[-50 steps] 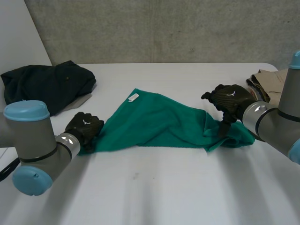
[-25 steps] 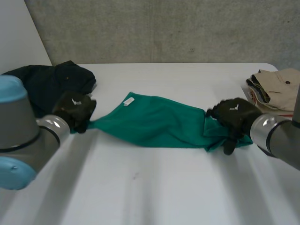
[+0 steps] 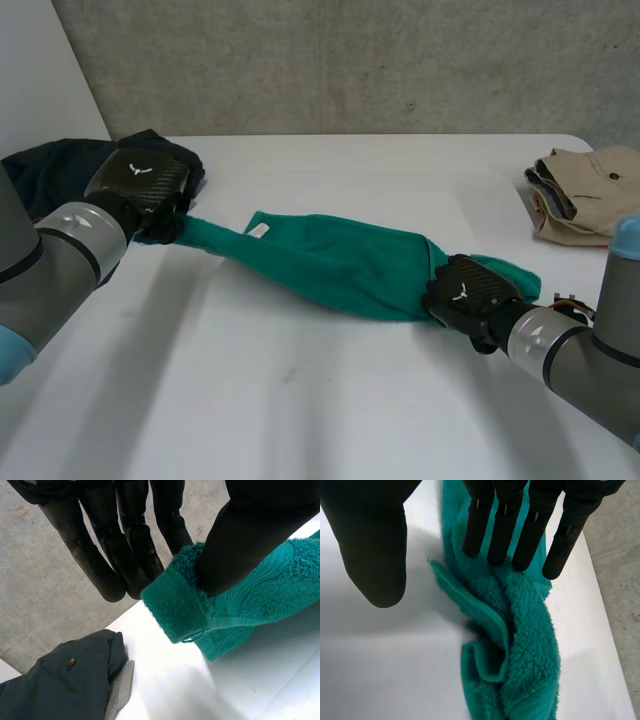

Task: Fold the laundry.

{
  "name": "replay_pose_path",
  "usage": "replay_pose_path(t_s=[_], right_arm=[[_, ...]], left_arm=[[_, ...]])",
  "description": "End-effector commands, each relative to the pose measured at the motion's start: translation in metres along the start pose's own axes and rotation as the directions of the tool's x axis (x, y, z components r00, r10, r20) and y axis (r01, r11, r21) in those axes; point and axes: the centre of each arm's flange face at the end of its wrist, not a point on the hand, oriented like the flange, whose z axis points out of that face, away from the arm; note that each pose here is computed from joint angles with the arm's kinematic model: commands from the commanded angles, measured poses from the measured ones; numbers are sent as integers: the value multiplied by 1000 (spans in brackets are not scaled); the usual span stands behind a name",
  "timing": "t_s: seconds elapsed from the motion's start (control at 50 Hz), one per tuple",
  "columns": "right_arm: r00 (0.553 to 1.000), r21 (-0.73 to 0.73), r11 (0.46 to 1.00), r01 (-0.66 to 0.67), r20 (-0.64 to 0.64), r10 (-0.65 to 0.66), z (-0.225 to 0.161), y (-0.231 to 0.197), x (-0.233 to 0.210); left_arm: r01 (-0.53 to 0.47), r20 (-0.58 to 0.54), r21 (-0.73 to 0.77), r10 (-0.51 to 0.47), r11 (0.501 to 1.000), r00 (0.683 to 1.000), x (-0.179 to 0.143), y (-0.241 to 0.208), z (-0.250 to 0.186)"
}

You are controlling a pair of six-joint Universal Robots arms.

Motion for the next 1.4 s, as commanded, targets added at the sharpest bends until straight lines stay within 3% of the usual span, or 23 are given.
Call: replay_pose_path(t_s=[0.02,0.28,0.36,0.42,0.44,0.5,0.52,0.58,0.64,0.76,0.84,0.92,1.0,1.02,1.06,1.08,1.1,1.16,1.18,1.22,1.26,1.32,1.4], right_arm=[[998,3,999,45,-46,-45,22,15,4],[980,30,997,75,-185,-68,57,37,14],[969,27,999,-40,-242,46,50,34,27],[899,120,969,-216,-362,245,21,16,79],[846,176,933,-315,-393,360,2,5,105],[758,220,856,-467,-399,516,-25,-1,137],[705,208,799,-564,-383,597,-37,3,151],[643,126,705,-698,-325,694,-52,4,164],[636,4,666,-746,-292,714,-60,6,169],[710,-197,683,-704,-233,664,-56,16,162],[737,-200,710,-675,-218,639,-45,11,153],[756,-100,767,-634,-292,586,-26,8,162],[677,149,816,-559,-487,552,-13,1,205],[613,295,825,-482,-559,558,-11,-8,230],[553,410,818,-404,-602,575,-14,-16,250],[521,470,807,-357,-618,590,-17,-21,260],[451,579,773,-259,-635,627,-25,-31,279],[360,711,696,-100,-626,692,-46,-50,303],[324,765,644,-20,-604,728,-59,-61,313],[311,789,615,12,-587,747,-66,-67,318],[330,788,616,-2,-581,744,-65,-69,317],[368,774,630,-66,-568,736,-57,-65,310],[438,722,657,-216,-530,726,-36,-52,289]], left_arm=[[-2,4,-9,2,1000,1000,-1,3,4],[16,35,-39,-15,999,999,-9,10,7],[43,71,-67,-38,997,997,-17,12,5],[52,105,-74,-44,996,993,-28,8,0],[53,115,-69,-45,996,992,-31,6,-1],[57,150,-56,-48,997,987,-44,-4,-8],[59,161,-53,-50,997,986,-50,-8,-11],[61,165,-68,-49,996,985,-55,-11,-15],[58,151,-111,-41,992,988,-57,-8,-17],[28,80,-215,-11,976,997,-47,11,-11],[12,45,-241,-1,970,999,-37,20,0],[-2,60,-236,16,972,998,-37,26,26],[-12,197,-104,33,994,980,-62,-3,60],[0,254,-29,7,1000,967,-73,-21,70],[25,308,70,-45,997,950,-84,-46,73],[39,330,129,-80,991,941,-90,-59,72],[67,358,261,-161,963,920,-103,-90,67],[88,357,441,-264,893,896,-116,-129,54],[97,340,531,-317,842,885,-121,-147,46],[98,324,595,-350,798,879,-126,-160,39],[86,310,632,-353,770,883,-124,-170,32],[78,326,605,-336,792,884,-122,-165,32],[108,353,491,-310,864,883,-115,-128,44]])
